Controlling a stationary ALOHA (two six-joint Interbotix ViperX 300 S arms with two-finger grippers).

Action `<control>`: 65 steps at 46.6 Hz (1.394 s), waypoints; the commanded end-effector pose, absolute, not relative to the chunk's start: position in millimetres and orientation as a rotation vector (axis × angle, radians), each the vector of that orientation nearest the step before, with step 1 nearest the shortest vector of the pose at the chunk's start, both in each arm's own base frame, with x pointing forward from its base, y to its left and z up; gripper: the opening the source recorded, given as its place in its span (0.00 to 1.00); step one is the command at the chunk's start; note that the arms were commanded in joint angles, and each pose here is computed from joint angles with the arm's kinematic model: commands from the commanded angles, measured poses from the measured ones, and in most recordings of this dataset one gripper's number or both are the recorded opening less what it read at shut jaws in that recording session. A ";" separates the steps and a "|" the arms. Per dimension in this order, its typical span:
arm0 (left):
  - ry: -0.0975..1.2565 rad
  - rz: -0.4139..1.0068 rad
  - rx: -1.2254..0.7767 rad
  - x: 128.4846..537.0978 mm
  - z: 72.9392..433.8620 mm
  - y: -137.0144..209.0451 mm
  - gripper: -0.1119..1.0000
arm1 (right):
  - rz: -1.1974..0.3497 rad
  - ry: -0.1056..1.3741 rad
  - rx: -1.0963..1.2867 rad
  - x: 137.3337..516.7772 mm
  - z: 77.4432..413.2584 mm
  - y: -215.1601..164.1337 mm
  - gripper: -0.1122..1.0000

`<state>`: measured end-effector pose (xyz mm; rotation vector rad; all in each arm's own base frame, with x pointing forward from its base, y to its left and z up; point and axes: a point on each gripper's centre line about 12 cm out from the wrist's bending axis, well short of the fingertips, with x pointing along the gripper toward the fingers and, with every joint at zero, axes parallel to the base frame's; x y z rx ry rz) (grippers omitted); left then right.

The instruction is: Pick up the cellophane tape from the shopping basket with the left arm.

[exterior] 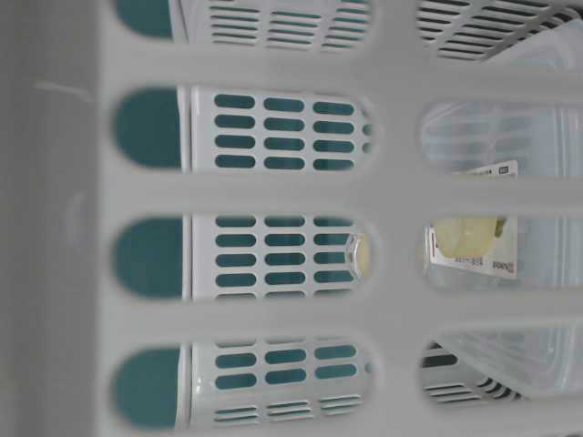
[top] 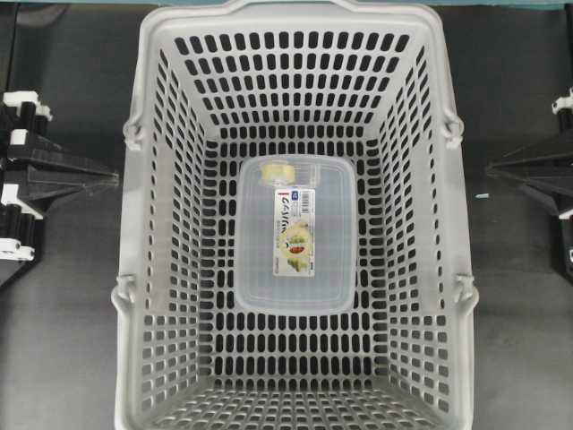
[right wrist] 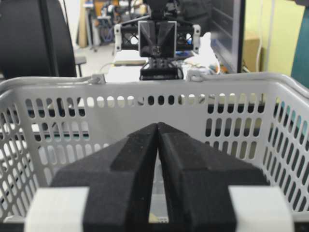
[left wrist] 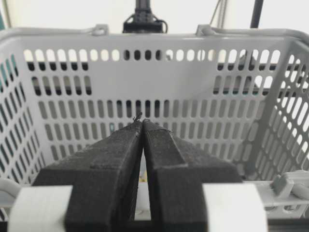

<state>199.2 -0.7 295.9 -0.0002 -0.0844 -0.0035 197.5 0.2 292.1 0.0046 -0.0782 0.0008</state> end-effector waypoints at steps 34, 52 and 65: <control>0.513 -0.006 0.045 283.2 351.8 -2.6 0.10 | 0.034 0.019 0.015 194.5 290.6 6.7 0.24; 0.722 0.004 0.033 334.4 343.0 -2.8 0.10 | 0.043 0.062 0.038 187.5 290.9 8.3 0.81; 0.898 0.007 0.030 380.5 323.8 -4.8 0.42 | 0.041 0.055 0.040 186.3 292.3 8.0 0.79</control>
